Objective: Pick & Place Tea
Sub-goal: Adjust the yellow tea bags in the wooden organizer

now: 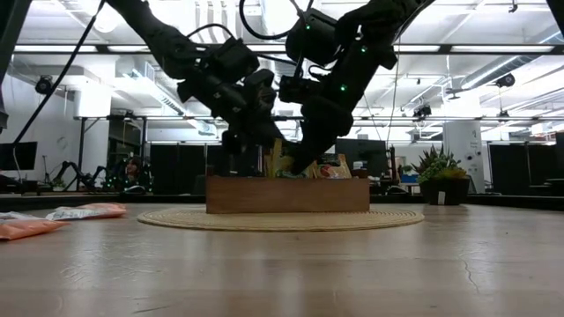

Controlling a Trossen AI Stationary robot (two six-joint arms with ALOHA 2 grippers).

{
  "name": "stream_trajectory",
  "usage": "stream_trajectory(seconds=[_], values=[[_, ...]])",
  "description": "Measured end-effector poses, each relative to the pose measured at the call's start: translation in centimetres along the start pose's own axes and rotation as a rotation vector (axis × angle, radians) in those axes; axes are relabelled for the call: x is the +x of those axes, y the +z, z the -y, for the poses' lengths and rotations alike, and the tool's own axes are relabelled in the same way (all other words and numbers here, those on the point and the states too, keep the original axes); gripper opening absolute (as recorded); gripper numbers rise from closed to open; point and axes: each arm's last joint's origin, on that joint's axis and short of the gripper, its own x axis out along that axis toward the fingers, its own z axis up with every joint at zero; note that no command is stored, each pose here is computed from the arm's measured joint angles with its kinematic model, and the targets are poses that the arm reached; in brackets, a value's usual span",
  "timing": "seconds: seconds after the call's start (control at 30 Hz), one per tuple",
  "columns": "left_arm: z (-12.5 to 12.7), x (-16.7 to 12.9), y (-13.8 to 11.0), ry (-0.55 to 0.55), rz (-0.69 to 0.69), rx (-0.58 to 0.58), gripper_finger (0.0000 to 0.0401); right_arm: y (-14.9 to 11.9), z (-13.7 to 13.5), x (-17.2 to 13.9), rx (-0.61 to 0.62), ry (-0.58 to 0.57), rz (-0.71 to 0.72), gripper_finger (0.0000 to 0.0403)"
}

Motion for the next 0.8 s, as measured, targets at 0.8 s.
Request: stream_trajectory(seconds=[0.8], values=[[0.6, -0.6, 1.4, -0.006, -0.026, 0.01, 0.0, 1.2, 0.0, -3.3, 0.012, 0.064, 0.09, 0.0008]])
